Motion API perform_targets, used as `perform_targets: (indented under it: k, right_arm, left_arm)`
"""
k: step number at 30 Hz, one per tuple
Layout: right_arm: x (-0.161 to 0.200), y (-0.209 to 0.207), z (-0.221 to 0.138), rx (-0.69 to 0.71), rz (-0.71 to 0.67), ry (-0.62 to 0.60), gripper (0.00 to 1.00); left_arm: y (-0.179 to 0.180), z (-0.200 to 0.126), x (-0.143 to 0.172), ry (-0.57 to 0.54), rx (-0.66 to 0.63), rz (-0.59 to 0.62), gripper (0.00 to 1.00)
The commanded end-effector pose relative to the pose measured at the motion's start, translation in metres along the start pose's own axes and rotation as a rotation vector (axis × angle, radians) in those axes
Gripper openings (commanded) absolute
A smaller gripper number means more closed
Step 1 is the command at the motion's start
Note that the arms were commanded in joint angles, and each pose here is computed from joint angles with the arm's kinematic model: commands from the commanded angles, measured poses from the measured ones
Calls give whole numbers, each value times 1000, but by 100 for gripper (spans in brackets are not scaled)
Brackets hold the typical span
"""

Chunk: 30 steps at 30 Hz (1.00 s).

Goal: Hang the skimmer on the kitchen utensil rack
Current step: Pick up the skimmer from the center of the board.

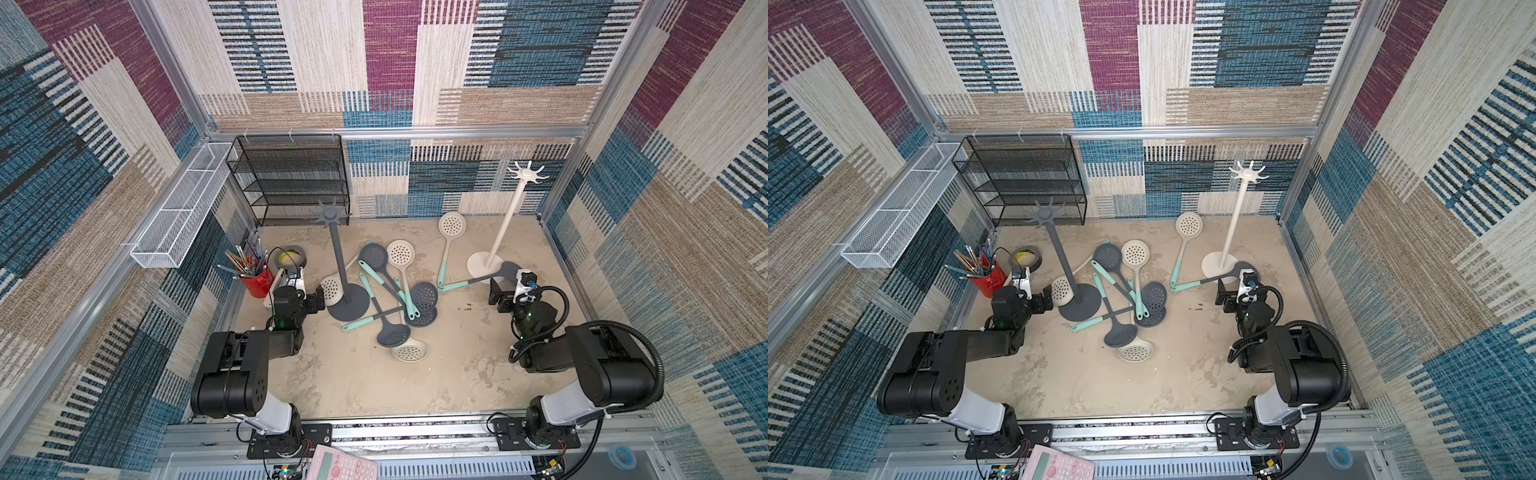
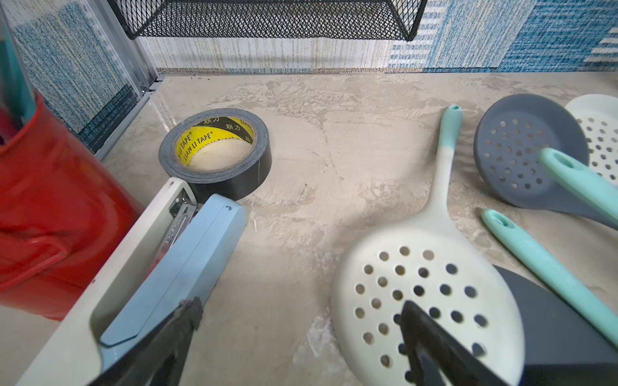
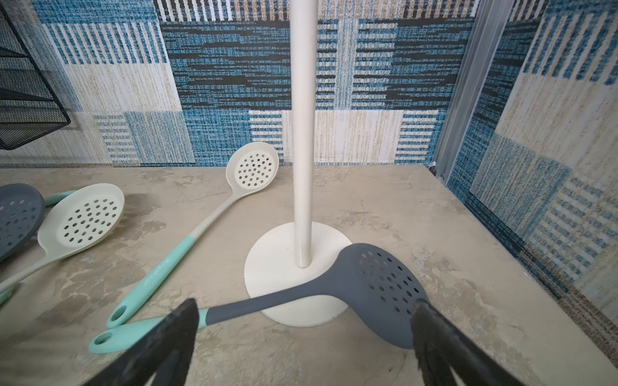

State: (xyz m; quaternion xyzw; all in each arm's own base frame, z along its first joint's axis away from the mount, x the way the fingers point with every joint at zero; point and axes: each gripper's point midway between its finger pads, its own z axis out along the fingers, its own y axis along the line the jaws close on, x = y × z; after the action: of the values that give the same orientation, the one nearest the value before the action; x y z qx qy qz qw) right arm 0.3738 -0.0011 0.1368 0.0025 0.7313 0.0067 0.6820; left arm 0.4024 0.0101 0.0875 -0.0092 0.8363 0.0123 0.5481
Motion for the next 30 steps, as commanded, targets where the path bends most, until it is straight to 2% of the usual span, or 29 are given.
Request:
perform_targets:
  k: [1,15,22,27,30]
  right_arm:
    - [-9,-4,-1,21,15,-34,99]
    - [-18,-15,-4,89,44,-46,99]
    - [-23,-27,-4,161,72,-37,99]
    - [-28,-37,-6,220,96,-26,99]
    - [-28,-39,-5,239,120,-3,99]
  left_arm:
    - [3,-2,-10,-18,-16,-1,95]
    - [7,-17,-26,-17,-56,-11,93]
    - [4,-25,-34,37,-96,3,93]
    - [3,-32,-49,64,-119,-48,93]
    - [0,-37,-49,120,-124,-85,92]
